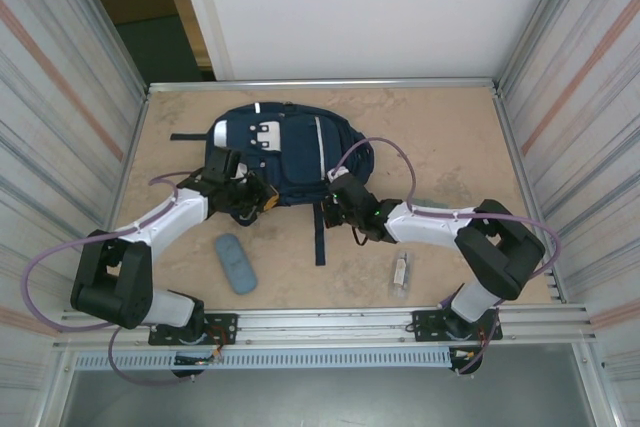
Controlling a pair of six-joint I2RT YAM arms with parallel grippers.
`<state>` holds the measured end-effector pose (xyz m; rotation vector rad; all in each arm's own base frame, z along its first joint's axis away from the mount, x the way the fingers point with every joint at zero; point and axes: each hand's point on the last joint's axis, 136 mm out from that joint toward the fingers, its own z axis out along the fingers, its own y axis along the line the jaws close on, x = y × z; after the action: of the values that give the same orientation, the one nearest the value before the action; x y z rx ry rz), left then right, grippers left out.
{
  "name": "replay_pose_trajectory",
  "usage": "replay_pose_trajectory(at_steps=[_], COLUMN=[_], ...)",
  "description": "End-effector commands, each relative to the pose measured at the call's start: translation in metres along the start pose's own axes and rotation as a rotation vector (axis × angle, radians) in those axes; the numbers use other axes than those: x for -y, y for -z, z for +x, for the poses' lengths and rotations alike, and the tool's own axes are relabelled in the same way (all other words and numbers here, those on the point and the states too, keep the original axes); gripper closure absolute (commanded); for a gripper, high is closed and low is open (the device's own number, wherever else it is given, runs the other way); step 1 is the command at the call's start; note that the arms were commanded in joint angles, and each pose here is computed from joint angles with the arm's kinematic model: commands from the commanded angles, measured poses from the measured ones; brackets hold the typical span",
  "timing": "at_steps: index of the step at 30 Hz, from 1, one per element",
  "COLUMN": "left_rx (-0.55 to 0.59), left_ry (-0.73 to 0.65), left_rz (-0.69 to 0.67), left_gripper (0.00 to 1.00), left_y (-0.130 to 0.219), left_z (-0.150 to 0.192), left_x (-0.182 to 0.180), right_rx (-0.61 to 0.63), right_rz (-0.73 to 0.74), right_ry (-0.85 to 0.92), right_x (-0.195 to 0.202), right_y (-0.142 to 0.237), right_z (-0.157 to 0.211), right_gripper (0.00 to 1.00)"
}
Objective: Pack the student bag
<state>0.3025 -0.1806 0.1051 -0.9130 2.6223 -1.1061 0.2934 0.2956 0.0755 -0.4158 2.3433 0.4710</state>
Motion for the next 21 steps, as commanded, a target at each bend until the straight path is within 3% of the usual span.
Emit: replay_pose_trajectory(at_steps=[1, 9, 15, 21], left_rx=[0.078, 0.125, 0.214, 0.177], left_ry=[-0.024, -0.049, -0.097, -0.128], left_rz=[-0.015, -0.021, -0.102, -0.072], left_gripper=[0.93, 0.93, 0.93, 0.85], left_y=[0.005, 0.013, 0.022, 0.009], left_z=[-0.023, -0.038, -0.1, -0.161], left_x=[-0.009, -0.016, -0.03, -0.006], right_rx=[-0.074, -0.13, -0.18, -0.211], right_rz=[0.034, 0.038, 0.052, -0.079], right_ry=[-0.01, -0.031, -0.063, -0.051], right_x=[0.017, 0.031, 0.057, 0.026], right_y=[0.008, 0.008, 0.015, 0.007], right_z=[0.016, 0.024, 0.035, 0.035], right_gripper=[1.0, 1.0, 1.0, 1.0])
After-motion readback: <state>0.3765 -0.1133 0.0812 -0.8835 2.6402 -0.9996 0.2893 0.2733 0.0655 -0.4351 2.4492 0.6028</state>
